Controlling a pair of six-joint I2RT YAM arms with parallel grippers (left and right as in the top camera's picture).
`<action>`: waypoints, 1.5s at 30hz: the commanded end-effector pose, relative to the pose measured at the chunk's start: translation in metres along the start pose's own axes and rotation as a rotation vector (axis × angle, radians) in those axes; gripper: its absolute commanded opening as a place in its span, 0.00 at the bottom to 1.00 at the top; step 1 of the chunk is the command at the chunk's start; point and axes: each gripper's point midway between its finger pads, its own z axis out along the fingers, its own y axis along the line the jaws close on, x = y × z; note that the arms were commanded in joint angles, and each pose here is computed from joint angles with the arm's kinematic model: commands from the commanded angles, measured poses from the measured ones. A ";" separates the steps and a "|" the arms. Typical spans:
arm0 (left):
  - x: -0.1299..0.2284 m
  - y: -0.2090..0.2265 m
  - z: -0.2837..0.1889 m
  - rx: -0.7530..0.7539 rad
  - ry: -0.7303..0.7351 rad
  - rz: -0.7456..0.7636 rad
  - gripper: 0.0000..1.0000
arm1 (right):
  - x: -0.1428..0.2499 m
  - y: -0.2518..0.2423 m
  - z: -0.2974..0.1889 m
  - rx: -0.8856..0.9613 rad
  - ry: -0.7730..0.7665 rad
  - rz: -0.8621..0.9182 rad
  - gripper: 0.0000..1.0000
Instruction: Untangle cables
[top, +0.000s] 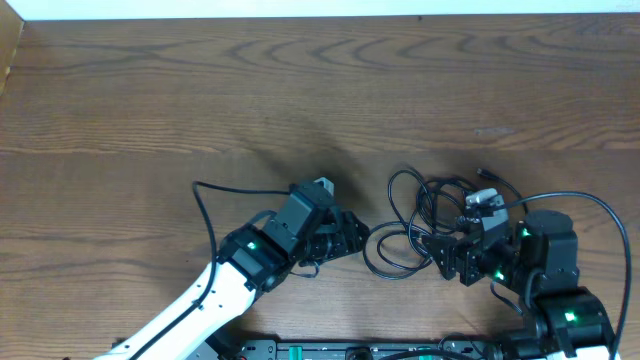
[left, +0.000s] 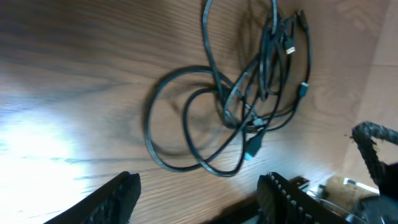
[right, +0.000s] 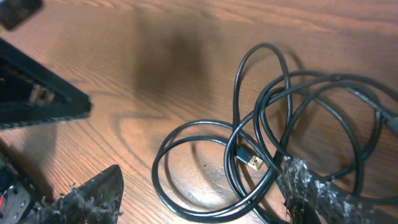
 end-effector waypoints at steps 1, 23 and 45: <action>-0.007 0.002 -0.009 -0.004 -0.022 0.077 0.64 | 0.010 -0.003 0.010 -0.018 0.032 0.009 0.77; -0.004 0.025 -0.018 -0.078 0.002 0.197 0.65 | 0.053 -0.050 0.069 0.042 0.140 -0.022 0.75; -0.004 0.025 -0.018 -0.078 0.003 0.197 0.66 | 0.038 -0.078 0.081 0.154 0.106 -0.230 0.70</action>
